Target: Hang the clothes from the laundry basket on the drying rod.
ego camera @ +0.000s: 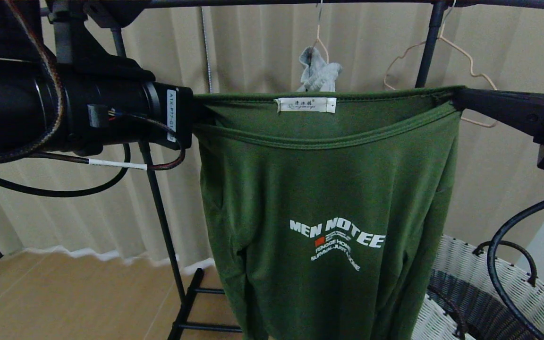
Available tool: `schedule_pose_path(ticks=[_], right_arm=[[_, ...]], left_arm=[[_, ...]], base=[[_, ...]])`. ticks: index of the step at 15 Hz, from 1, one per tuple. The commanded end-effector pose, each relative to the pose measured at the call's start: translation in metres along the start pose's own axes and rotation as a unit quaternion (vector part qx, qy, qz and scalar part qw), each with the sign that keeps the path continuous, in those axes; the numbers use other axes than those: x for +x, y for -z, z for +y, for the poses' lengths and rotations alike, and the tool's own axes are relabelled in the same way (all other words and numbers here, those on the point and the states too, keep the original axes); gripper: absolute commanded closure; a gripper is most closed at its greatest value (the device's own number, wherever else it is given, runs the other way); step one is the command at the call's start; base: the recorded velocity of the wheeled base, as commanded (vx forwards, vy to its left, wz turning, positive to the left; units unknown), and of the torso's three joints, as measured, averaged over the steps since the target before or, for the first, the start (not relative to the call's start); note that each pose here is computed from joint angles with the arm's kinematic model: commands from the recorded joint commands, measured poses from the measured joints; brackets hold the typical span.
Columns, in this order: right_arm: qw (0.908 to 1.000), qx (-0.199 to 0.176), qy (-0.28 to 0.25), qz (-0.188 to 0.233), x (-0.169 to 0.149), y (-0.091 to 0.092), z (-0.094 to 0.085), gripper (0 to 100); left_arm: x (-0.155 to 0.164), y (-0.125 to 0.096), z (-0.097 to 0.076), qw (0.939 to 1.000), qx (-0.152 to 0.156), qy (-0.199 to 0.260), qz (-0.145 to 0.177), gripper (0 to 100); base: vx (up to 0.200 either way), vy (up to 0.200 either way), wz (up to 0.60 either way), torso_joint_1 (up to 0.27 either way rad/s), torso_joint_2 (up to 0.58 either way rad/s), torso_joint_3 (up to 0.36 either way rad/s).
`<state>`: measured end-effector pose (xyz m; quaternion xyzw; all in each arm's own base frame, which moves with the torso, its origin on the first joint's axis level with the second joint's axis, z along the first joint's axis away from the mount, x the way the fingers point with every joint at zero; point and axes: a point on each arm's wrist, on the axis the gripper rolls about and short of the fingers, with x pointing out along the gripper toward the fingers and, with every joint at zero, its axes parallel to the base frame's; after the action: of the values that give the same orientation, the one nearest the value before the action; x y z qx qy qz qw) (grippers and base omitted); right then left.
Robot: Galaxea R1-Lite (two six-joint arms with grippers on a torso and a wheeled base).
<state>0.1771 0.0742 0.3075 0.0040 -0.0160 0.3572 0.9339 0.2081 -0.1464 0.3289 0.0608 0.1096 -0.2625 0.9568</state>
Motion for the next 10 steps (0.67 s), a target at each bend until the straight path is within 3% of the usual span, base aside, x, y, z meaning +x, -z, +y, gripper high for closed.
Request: schedule_pose_path(ticks=[1, 5, 6, 10], right_arm=[[1.0000, 0.001, 0.000, 0.003, 0.000, 0.002, 0.000, 100], [0.9998, 0.007, 0.000, 0.017, -0.001, 0.005, 0.000, 100], [0.9998, 0.008, 0.000, 0.020, -0.001, 0.006, 0.000, 0], [0.9990, 0.017, 0.001, 0.041, -0.004, 0.023, 0.001, 0]], left_arm=[[0.001, 0.001, 0.000, 1.0000, 0.000, 0.000, 0.002, 100], [0.000, 0.001, 0.000, 1.0000, 0.000, 0.000, 0.002, 100], [0.000, 0.001, 0.000, 1.0000, 0.000, -0.001, 0.002, 100], [0.003, 0.010, 0.001, 0.9998, 0.000, -0.005, 0.018, 100]], base=[[0.000, 0.000, 0.00, 0.000, 0.00, 0.000], [0.000, 0.000, 0.00, 0.000, 0.00, 0.000], [0.000, 0.000, 0.00, 0.000, 0.00, 0.000], [0.000, 0.000, 0.00, 0.000, 0.00, 0.000]])
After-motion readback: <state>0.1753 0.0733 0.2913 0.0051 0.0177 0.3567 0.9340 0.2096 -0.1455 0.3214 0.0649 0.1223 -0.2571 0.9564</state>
